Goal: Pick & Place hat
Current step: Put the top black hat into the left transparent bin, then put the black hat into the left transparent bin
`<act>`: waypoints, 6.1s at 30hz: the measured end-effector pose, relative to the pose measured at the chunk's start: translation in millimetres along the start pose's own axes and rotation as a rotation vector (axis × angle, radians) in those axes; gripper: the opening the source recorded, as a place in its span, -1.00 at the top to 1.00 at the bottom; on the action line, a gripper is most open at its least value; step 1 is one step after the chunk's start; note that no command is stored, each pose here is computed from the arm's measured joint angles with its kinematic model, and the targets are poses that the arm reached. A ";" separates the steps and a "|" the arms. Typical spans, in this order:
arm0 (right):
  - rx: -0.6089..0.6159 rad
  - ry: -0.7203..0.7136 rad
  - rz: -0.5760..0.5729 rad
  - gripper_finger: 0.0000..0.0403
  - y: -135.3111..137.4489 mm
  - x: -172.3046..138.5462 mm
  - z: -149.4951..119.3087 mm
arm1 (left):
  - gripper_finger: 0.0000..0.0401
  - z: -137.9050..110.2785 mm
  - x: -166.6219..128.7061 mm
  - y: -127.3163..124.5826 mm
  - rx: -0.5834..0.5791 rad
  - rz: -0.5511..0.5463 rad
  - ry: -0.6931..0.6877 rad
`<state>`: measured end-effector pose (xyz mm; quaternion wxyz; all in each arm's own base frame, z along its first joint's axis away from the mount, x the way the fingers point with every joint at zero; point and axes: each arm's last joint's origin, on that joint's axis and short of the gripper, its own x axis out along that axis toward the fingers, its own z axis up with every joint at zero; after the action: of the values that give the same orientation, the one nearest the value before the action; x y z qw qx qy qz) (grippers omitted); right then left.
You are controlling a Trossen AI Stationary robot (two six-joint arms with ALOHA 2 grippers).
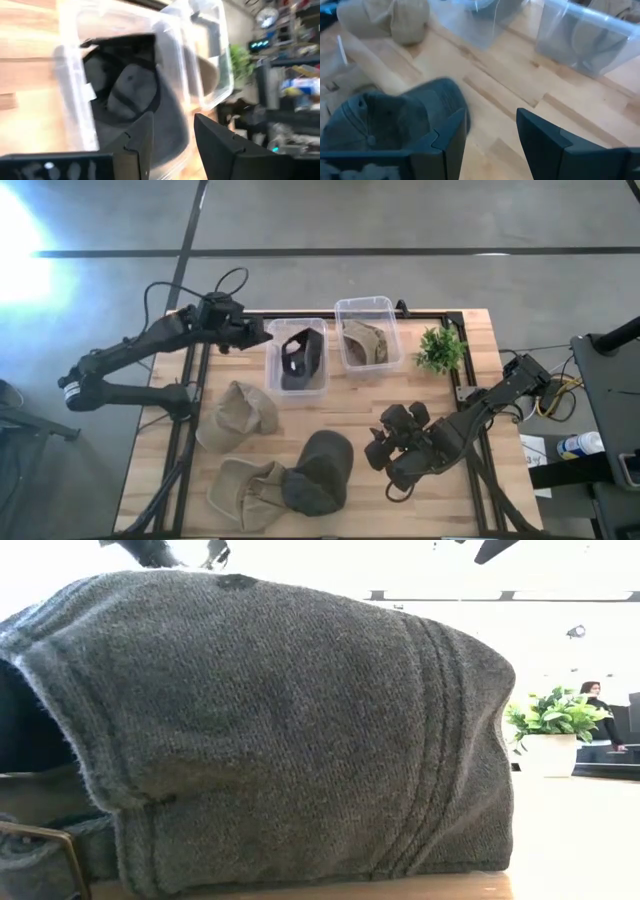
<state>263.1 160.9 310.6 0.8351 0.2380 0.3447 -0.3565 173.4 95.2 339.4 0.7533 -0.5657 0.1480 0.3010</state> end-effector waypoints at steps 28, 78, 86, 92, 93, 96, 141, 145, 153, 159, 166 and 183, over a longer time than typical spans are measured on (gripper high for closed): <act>0.056 0.042 0.212 0.16 -7.2 87.6 57.2 | 0.30 -83.5 16.9 -52.1 0.478 -0.098 -0.038; -0.047 0.247 -0.133 0.16 -36.2 60.2 14.6 | 0.38 -40.5 155.3 -84.7 0.378 0.379 0.267; -0.053 0.248 -0.137 0.16 -37.0 61.2 13.5 | 0.39 -39.2 154.5 -82.4 0.393 0.414 0.243; -0.072 0.256 -0.142 0.16 -37.7 61.6 9.1 | 0.47 -41.3 152.3 -81.6 0.435 0.417 0.292; -0.075 0.261 -0.141 0.16 -37.8 61.3 8.1 | 0.49 -44.0 149.9 -84.6 0.448 0.385 0.331; -0.093 0.298 -0.131 0.16 -37.6 60.6 3.1 | 0.51 -61.7 133.6 -99.7 0.554 0.240 0.464; -0.170 0.372 0.501 0.16 -34.5 191.6 -29.5 | 0.51 -292.8 141.1 30.6 0.353 0.242 0.651; -0.165 0.379 0.495 0.16 -35.3 192.5 -30.2 | 0.51 -295.3 145.5 35.7 0.402 0.259 0.666; -0.113 0.380 0.424 0.16 -41.5 196.2 -33.4 | 0.51 -322.8 144.4 3.0 0.784 0.001 0.760; -0.141 0.462 0.399 0.16 -47.4 196.1 -38.2 | 0.51 -338.1 137.9 -18.8 1.263 0.029 0.886; -0.207 0.542 0.555 0.16 -44.4 181.8 -33.9 | 0.51 -321.2 116.6 -63.4 1.386 0.169 0.771; -0.018 0.392 0.497 0.16 -55.5 203.3 -10.1 | 0.51 -319.3 145.5 -45.7 0.427 0.137 0.494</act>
<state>320.2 44.6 144.1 0.8165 0.3717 0.4335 -0.0858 352.0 -172.0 191.3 0.7743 -0.4397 0.4234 0.1668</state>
